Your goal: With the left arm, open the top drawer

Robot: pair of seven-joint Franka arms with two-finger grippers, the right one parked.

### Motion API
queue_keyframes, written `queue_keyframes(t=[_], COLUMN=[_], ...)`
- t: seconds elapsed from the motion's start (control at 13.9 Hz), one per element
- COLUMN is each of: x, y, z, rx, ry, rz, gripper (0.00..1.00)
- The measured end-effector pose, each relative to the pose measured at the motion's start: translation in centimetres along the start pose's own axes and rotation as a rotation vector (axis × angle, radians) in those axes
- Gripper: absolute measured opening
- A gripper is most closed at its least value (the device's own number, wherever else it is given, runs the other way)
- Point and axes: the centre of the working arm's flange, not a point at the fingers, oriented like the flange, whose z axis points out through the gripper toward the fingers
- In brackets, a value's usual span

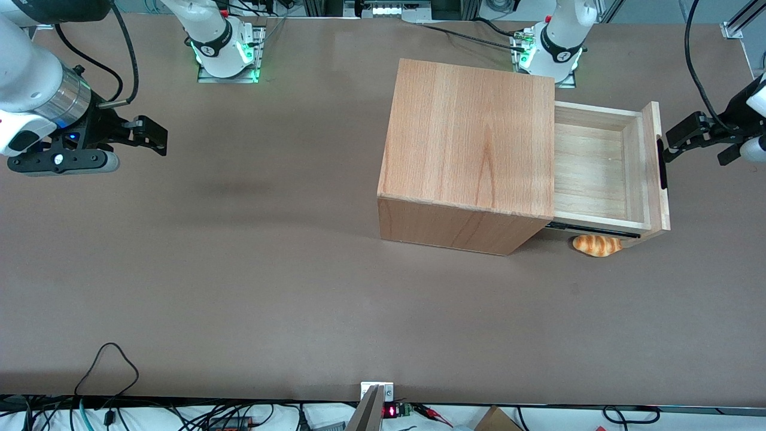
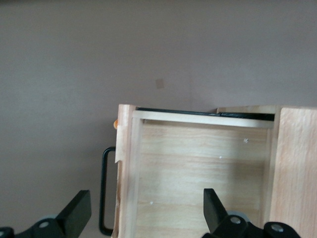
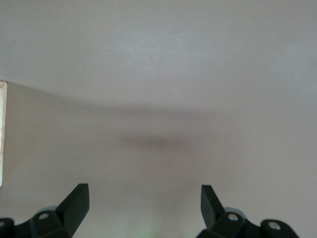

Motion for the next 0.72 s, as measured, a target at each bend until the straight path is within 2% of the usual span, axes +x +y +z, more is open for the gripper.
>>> queue_keyframes(t=[0.14,0.57,0.72], x=[-0.18,-0.06,-0.2], y=[-0.11,-0.07,0.05], z=[-0.38,-0.43,-0.34], rx=[0.027,0.03,0.03], ry=[-0.019,-0.023,-0.039], rz=[0.002,-0.033,-0.052], gripper=[1.0,1.0,1.0])
